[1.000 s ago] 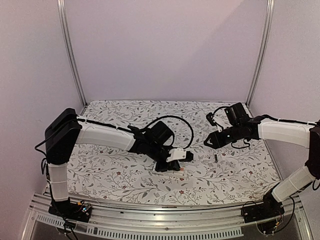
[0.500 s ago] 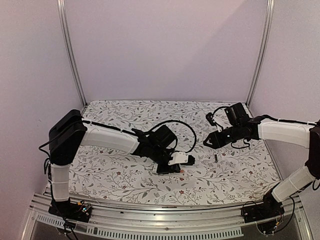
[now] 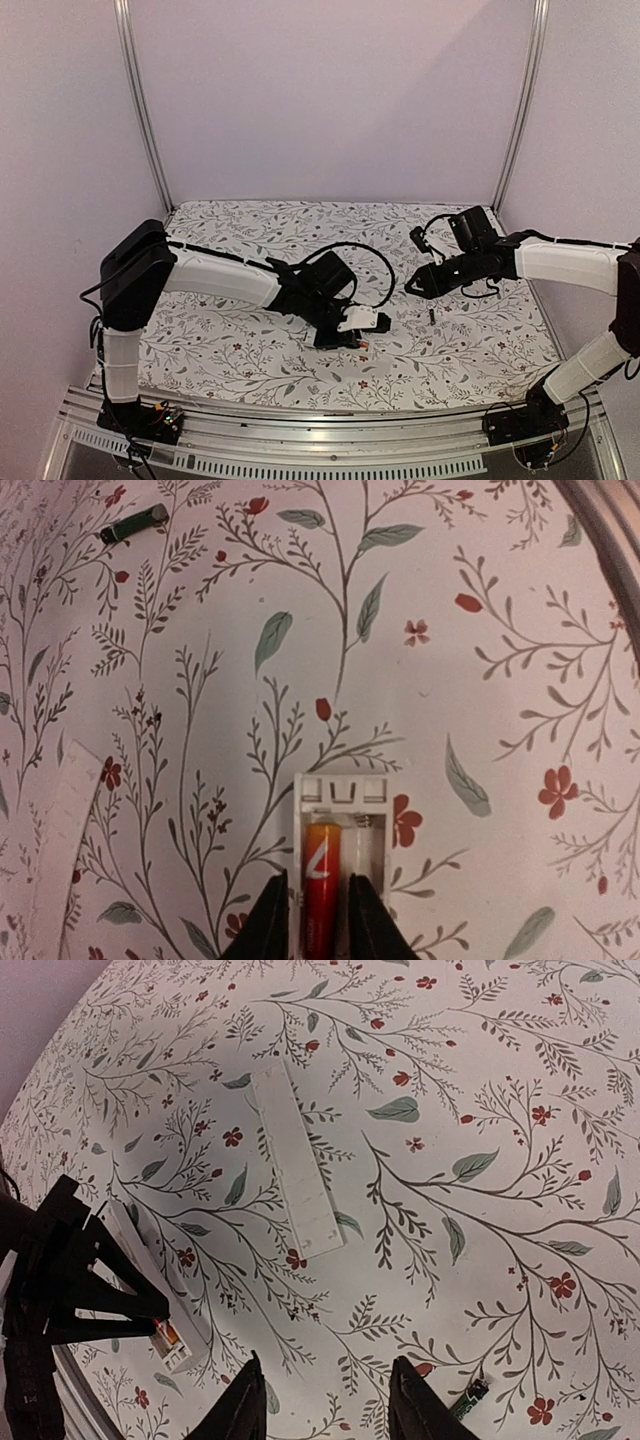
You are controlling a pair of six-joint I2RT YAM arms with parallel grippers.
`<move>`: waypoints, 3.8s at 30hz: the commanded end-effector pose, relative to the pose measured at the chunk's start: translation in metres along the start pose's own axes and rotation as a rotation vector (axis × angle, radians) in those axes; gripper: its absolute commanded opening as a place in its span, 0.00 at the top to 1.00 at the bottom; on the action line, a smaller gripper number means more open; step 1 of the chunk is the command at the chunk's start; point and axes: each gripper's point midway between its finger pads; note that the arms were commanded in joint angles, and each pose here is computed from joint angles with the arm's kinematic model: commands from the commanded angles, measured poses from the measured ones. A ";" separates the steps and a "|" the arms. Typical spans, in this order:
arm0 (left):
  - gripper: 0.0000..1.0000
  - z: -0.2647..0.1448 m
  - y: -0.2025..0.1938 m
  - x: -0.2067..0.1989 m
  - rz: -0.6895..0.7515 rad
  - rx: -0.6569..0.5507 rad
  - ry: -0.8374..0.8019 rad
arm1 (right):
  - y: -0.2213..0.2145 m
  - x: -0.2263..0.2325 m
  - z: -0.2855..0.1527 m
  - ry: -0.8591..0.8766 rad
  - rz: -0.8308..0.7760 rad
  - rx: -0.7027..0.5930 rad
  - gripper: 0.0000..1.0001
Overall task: Load the batteries into the remote control
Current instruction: Place the battery in the battery compartment, then load the battery into the battery compartment, then pick up the battery at the center of the board.
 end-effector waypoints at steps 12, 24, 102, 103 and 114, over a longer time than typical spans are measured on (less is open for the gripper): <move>0.86 0.012 0.015 -0.005 0.019 -0.068 -0.016 | -0.004 0.006 0.006 0.054 -0.008 0.012 0.59; 0.86 -0.013 0.024 0.007 -0.021 -0.126 -0.004 | -0.003 0.007 0.004 0.057 -0.012 0.011 0.58; 0.18 -0.174 0.007 0.039 -0.276 -0.497 0.294 | 0.109 0.117 -0.123 0.470 -0.225 -0.355 1.00; 0.18 -0.169 0.002 0.033 -0.256 -0.472 0.271 | 0.111 0.125 -0.132 0.505 -0.249 -0.381 1.00; 0.20 -0.122 -0.031 0.007 -0.062 -0.269 0.235 | 0.094 0.157 -0.185 0.521 -0.676 -0.684 1.00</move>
Point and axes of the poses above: each gripper's point midway between its finger pads, its own z axis out along the fingers, its own x axis along the line the jaws close on, y = z × x, and after that the axes turned 4 degrees about -z, right-handed
